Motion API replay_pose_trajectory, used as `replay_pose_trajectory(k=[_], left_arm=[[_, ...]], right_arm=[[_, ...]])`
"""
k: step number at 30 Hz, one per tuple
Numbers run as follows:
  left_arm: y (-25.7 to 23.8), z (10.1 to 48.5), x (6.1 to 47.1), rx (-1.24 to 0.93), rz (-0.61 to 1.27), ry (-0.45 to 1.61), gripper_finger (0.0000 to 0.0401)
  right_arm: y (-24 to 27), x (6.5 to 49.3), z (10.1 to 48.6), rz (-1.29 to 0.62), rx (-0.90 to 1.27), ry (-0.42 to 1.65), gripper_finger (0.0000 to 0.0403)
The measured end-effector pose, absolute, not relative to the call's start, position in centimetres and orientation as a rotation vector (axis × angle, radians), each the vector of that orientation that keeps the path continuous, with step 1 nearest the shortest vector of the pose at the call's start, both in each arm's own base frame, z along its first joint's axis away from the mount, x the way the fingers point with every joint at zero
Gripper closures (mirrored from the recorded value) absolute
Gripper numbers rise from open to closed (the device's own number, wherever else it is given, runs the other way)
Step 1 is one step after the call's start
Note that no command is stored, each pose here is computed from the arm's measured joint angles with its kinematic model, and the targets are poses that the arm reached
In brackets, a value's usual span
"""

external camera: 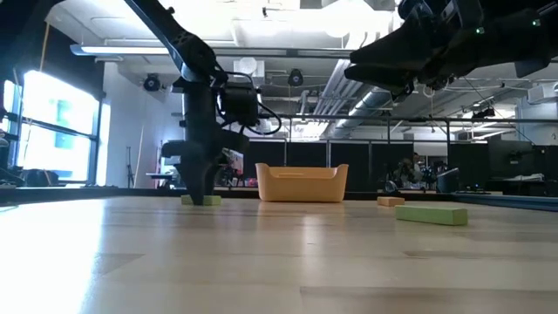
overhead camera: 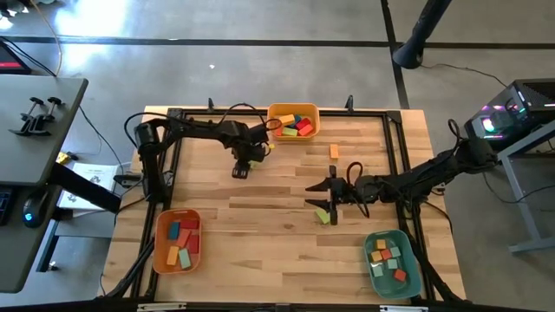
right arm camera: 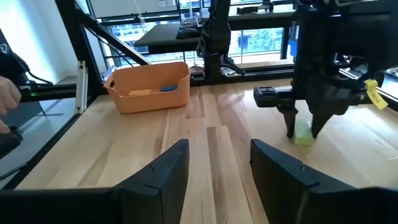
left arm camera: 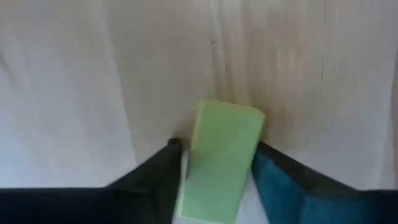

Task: Sort blocks by size
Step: Put the top green narrow rectangular block into the orange bin

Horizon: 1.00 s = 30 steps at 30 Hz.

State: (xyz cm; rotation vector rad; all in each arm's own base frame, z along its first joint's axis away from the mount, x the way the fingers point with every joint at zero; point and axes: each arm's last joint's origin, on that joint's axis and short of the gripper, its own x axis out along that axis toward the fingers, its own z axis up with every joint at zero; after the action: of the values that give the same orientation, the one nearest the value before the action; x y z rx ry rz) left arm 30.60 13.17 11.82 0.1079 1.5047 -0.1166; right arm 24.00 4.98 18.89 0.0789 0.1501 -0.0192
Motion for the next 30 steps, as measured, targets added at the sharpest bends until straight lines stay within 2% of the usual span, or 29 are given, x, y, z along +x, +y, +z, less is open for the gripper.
replay_pose_trajectory(k=[3,5,10,13,16,22,27,30], left_arm=[[12.8,11.8,30.8,0.044,-0.055,1.509,0.0296],[12.5,12.0,30.9,-0.018,0.007,1.505,0.0316],[9.7,14.1,31.5,-0.044,0.169,1.447,0.0316],[6.2,16.4,32.2,-0.045,0.130,1.332,0.0316],[3.5,19.4,32.5,0.008,0.093,1.127,0.0316],[-0.6,21.7,31.0,-0.044,-0.034,0.669,0.0316],[-2.9,21.3,30.0,-0.109,-0.099,0.369,0.0316],[-4.1,21.6,29.7,-0.156,-0.106,0.277,0.0316]], right_arm=[[5.1,24.0,18.9,-0.018,0.087,0.149,0.0238],[5.1,24.0,18.9,-0.018,0.087,0.146,0.0238],[5.1,24.0,18.9,-0.019,0.096,0.146,0.0238],[5.1,24.0,18.9,-0.019,0.097,0.146,0.0238],[5.1,24.0,18.9,-0.018,0.096,0.145,0.0238],[5.1,24.0,19.0,-0.018,0.097,0.139,0.0238],[5.1,24.0,19.1,-0.016,0.092,0.127,0.0238],[5.1,24.0,19.1,-0.015,0.090,0.121,0.0238]])
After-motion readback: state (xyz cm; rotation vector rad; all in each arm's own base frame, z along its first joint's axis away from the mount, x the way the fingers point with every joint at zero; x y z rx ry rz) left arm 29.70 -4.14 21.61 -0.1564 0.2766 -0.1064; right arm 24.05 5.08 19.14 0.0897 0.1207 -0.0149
